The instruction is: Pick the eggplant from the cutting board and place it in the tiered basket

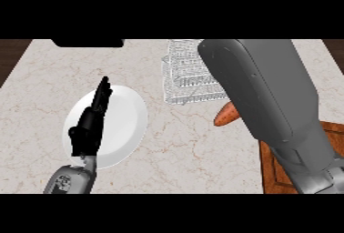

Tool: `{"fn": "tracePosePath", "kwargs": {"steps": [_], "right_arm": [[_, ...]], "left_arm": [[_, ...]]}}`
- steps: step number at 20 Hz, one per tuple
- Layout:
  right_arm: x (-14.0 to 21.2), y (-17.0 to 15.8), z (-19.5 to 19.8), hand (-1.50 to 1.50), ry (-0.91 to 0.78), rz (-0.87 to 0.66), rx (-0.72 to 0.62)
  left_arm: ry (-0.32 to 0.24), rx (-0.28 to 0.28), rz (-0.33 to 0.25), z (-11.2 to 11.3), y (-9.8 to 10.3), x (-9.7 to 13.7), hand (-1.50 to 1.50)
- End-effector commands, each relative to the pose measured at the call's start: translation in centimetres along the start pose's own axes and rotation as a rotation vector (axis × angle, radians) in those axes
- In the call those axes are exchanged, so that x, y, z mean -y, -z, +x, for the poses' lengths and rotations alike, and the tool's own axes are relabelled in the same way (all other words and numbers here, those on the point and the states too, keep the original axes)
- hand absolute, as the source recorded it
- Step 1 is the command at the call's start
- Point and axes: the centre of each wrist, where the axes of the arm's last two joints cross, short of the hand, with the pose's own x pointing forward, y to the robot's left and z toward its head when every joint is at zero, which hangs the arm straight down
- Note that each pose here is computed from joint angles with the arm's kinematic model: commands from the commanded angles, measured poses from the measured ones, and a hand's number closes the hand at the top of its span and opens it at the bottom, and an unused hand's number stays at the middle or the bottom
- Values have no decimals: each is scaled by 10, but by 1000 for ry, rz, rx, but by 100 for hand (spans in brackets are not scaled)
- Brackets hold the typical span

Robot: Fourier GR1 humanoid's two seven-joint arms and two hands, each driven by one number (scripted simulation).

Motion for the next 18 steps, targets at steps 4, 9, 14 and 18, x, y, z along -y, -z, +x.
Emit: {"fn": "tracePosePath", "kwargs": {"steps": [4, 9, 14, 18], "right_arm": [[-28, 30, -31, 150, 151, 51, -175], [-39, 35, -39, -150, 349, 86, -180], [-34, 37, -42, -150, 541, 19, -190], [-6, 38, -72, -150, 688, -133, -273]], "left_arm": [[-8, -6, 0, -9, -4, -15, 0], [-13, -2, 0, 0, -12, 0, 0], [-16, -4, -2, -13, -13, -9, 0], [-15, 3, -2, 2, -8, -5, 0]]}}
